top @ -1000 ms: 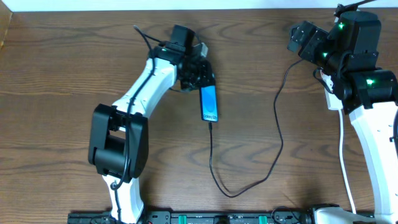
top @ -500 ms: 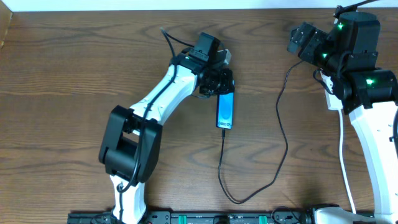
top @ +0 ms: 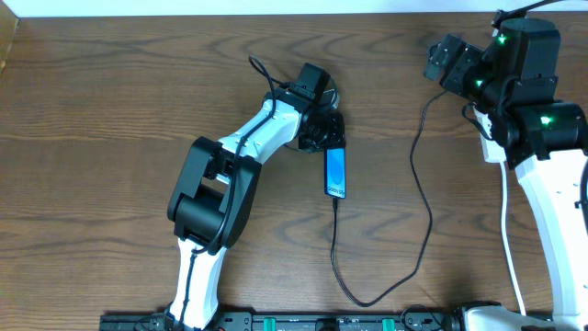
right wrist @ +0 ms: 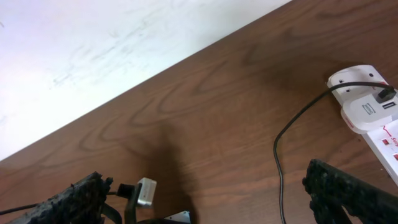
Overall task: Plug charger to phone and switch on socket
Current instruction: 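Lower the phone flat onto the table center with the left gripper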
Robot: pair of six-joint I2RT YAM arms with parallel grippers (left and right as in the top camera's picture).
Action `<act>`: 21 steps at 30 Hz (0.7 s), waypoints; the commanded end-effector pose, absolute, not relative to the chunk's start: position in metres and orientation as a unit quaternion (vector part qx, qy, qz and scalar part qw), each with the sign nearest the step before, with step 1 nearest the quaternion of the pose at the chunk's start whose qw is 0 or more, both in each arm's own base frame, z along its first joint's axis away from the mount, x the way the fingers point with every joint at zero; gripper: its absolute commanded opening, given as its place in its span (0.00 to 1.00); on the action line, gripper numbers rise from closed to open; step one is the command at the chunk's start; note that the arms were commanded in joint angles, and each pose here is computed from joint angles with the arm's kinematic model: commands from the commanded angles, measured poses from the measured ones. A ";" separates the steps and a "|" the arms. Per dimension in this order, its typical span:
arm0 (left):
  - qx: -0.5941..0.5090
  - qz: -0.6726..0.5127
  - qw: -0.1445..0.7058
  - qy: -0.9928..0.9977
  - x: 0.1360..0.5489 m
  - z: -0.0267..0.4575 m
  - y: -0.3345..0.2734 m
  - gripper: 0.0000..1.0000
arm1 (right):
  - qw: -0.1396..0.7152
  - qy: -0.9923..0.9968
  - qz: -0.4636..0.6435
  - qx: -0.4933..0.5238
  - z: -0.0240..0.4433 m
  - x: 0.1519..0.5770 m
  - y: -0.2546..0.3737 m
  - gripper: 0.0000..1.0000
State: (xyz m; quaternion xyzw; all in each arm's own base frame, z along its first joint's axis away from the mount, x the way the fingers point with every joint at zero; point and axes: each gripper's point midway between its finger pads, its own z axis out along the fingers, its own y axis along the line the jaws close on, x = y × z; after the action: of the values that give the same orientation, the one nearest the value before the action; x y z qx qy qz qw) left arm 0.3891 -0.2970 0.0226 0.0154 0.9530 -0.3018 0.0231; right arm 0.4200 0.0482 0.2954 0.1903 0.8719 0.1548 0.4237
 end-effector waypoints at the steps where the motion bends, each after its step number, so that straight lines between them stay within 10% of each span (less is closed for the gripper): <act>1: -0.007 -0.292 0.025 0.956 0.393 0.020 -0.293 0.08 | 0.420 0.876 0.144 0.188 0.290 0.424 0.047 0.99; 21: -0.038 -0.281 -0.030 0.959 0.382 -0.031 -0.293 0.13 | 0.417 0.879 0.146 0.182 0.288 0.423 0.052 0.99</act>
State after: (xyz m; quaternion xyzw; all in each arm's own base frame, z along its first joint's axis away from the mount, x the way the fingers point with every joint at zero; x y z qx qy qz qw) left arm 0.3914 -0.3034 0.0043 -0.0193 0.9492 -0.3141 -0.0011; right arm 0.4228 0.0506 0.2877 0.1880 0.8770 0.1525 0.4151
